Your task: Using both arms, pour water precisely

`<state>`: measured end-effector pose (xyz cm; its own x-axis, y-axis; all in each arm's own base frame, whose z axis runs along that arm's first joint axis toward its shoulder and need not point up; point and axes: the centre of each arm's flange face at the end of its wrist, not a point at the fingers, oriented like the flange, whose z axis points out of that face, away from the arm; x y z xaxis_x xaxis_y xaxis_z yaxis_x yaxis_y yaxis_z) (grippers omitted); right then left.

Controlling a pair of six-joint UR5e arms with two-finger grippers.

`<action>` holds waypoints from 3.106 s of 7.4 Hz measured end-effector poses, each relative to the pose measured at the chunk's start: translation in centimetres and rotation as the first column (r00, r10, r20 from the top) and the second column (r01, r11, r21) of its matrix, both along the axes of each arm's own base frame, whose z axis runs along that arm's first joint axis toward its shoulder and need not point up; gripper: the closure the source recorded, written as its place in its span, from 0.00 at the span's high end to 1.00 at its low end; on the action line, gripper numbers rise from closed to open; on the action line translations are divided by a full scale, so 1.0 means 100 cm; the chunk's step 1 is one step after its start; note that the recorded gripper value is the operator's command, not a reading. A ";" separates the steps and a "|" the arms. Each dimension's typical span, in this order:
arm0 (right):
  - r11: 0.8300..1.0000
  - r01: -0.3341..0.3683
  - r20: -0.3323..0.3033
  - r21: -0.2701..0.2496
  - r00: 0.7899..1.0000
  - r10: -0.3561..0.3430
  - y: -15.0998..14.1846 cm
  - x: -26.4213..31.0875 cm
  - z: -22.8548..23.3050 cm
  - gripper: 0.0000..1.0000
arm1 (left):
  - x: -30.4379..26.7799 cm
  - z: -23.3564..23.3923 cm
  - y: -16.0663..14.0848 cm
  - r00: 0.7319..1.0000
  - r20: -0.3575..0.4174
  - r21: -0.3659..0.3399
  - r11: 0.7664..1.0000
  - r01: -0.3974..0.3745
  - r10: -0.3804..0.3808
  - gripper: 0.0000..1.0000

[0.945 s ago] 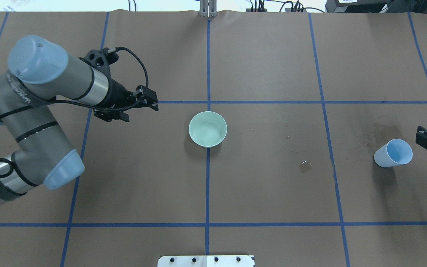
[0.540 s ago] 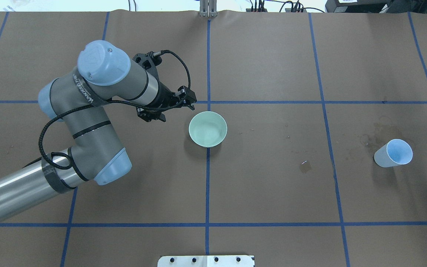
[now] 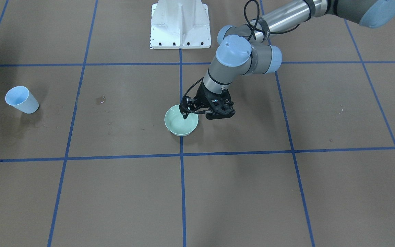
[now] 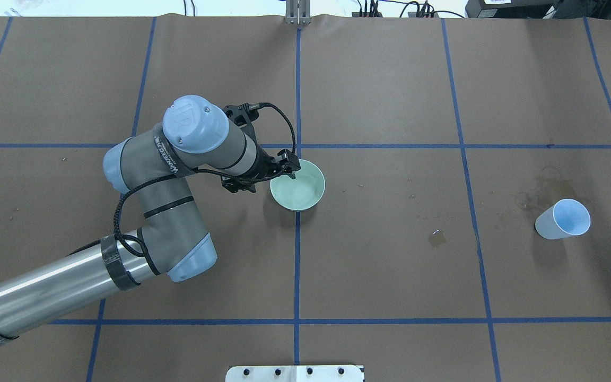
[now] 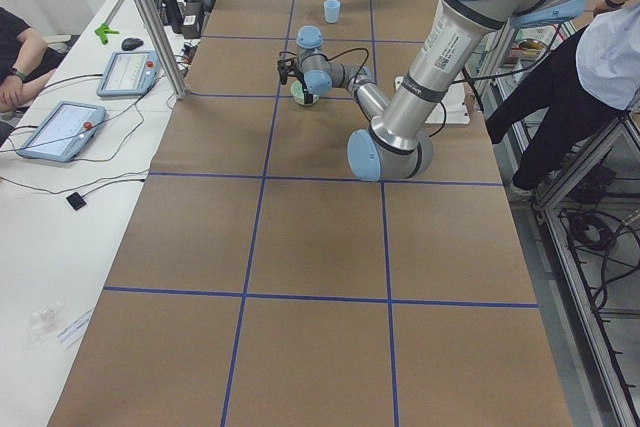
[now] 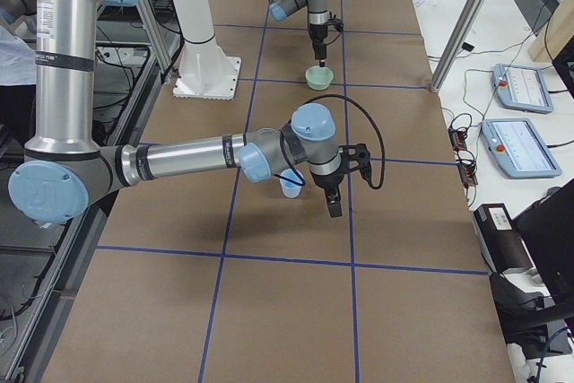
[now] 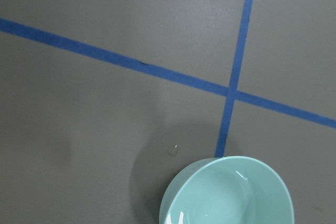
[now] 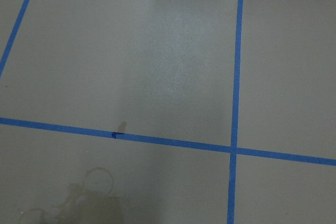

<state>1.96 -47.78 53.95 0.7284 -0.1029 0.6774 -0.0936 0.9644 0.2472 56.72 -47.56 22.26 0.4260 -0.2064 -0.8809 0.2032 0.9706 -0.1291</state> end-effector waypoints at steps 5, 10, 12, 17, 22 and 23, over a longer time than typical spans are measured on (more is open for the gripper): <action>0.999 0.025 0.011 -0.025 1.000 -0.024 -0.007 0.007 -0.003 1.00 | 0.014 0.012 0.002 1.000 0.018 -0.004 1.000 -0.011 0.011 0.17; 0.999 0.025 0.014 -0.031 1.000 -0.025 -0.010 0.007 -0.004 1.00 | 0.010 0.009 0.000 0.999 0.020 0.030 0.999 -0.029 0.029 0.00; 0.998 0.028 0.023 -0.050 0.999 -0.027 -0.009 0.006 -0.003 1.00 | -0.020 0.003 -0.020 0.999 -0.002 0.023 0.999 -0.033 0.033 0.00; 0.996 0.027 0.026 -0.080 0.999 -0.025 -0.005 0.006 0.002 1.00 | -0.221 0.124 -0.074 0.995 0.022 0.083 0.992 -0.099 0.098 0.00; 0.997 0.021 0.027 -0.079 0.999 -0.019 -0.007 0.006 0.000 1.00 | -0.369 0.298 -0.042 0.964 0.214 0.205 0.957 -0.204 0.159 0.00; 0.997 0.020 0.028 -0.079 0.999 -0.018 -0.007 0.006 -0.001 1.00 | -0.389 0.324 -0.033 0.954 0.243 0.211 0.951 -0.226 0.173 0.00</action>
<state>2.55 -48.46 53.87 0.7083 -0.0620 0.7032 -0.0803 0.9826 0.1675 17.78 -50.84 54.70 0.6245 0.1031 -0.7742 -0.0006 0.9913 0.1315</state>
